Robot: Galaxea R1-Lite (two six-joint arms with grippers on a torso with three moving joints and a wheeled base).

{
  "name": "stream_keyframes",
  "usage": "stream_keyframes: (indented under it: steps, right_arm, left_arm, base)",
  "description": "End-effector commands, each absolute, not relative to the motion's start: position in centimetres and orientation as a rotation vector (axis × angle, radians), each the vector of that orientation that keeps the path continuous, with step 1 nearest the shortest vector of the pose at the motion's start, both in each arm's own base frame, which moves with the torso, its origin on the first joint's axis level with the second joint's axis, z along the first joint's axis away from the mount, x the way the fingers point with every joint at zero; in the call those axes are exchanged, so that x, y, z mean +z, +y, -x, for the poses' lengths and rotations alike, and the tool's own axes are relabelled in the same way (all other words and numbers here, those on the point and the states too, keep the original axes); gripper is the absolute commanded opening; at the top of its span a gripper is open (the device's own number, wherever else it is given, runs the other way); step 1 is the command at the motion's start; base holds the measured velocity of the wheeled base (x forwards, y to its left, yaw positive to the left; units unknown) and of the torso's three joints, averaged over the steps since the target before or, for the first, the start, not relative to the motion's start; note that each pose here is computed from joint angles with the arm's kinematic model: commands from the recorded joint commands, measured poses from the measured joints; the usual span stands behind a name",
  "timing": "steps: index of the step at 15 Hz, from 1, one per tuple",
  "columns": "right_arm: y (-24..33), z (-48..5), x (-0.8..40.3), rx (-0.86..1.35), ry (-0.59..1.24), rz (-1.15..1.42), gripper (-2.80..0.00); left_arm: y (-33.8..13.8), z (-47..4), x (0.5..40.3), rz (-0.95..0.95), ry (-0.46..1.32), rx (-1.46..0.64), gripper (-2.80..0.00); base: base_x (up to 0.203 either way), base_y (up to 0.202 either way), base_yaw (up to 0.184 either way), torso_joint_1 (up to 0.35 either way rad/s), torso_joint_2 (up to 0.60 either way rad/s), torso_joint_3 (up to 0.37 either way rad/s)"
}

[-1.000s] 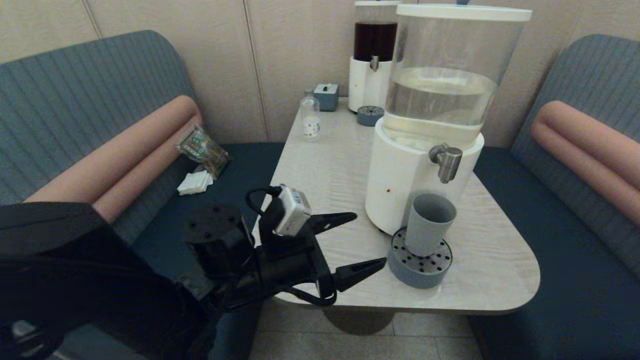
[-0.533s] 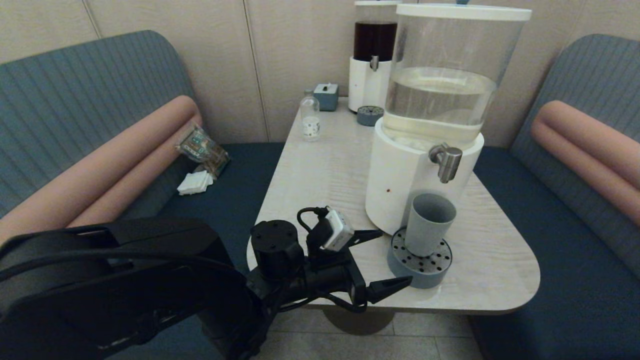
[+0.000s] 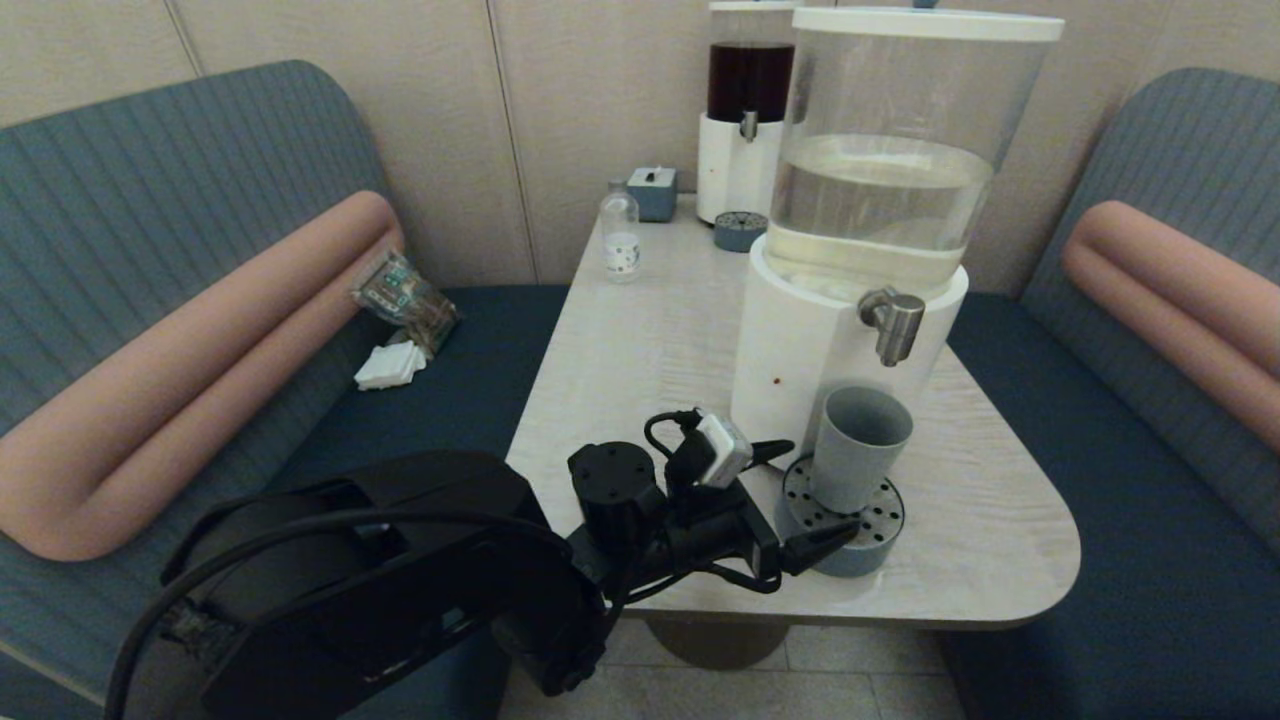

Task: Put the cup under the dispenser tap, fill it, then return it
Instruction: Place the cup next to the water dispenser

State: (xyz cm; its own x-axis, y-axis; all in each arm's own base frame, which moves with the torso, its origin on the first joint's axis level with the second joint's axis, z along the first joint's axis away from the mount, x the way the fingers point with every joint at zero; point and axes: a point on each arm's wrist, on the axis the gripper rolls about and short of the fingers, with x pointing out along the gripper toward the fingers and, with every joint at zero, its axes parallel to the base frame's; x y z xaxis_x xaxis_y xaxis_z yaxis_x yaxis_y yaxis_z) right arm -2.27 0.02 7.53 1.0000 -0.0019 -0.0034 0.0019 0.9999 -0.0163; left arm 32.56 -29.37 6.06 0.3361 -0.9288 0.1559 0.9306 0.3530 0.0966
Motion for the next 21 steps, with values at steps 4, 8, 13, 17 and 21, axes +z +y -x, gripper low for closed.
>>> stream_keyframes:
  steps: [4,8,13,17,21]
  right_arm:
    - [0.0,2.2,7.5,-0.001,0.005,0.017,-2.8]
    - [0.0,2.3,7.5,-0.001,0.004,0.017,-2.8]
    - [0.0,2.2,7.5,-0.001,0.005,0.017,-2.8]
    - [0.0,2.3,7.5,-0.001,0.004,0.017,-2.8]
    - [0.0,2.2,7.5,-0.001,0.005,0.017,-2.8]
  left_arm:
    - [-30.9,-33.4,5.9,0.026,-0.246,-1.139,0.0]
    - [-32.2,-32.9,5.7,0.028,-0.233,-1.123,0.0]
    - [-33.5,-32.5,6.3,0.035,-0.234,-1.084,0.0]
    - [-34.0,-33.0,6.8,0.036,-0.215,-1.042,0.0]
    - [-34.6,-33.6,6.7,0.036,-0.207,-1.022,0.0]
  base:
    - [0.0,0.0,0.0,0.0,0.0,0.0]
    - [0.0,0.0,0.0,0.0,0.0,0.0]
    - [0.0,0.0,0.0,0.0,0.0,0.0]
    - [0.0,0.0,0.0,0.0,0.0,0.0]
    - [0.0,0.0,0.0,0.0,0.0,0.0]
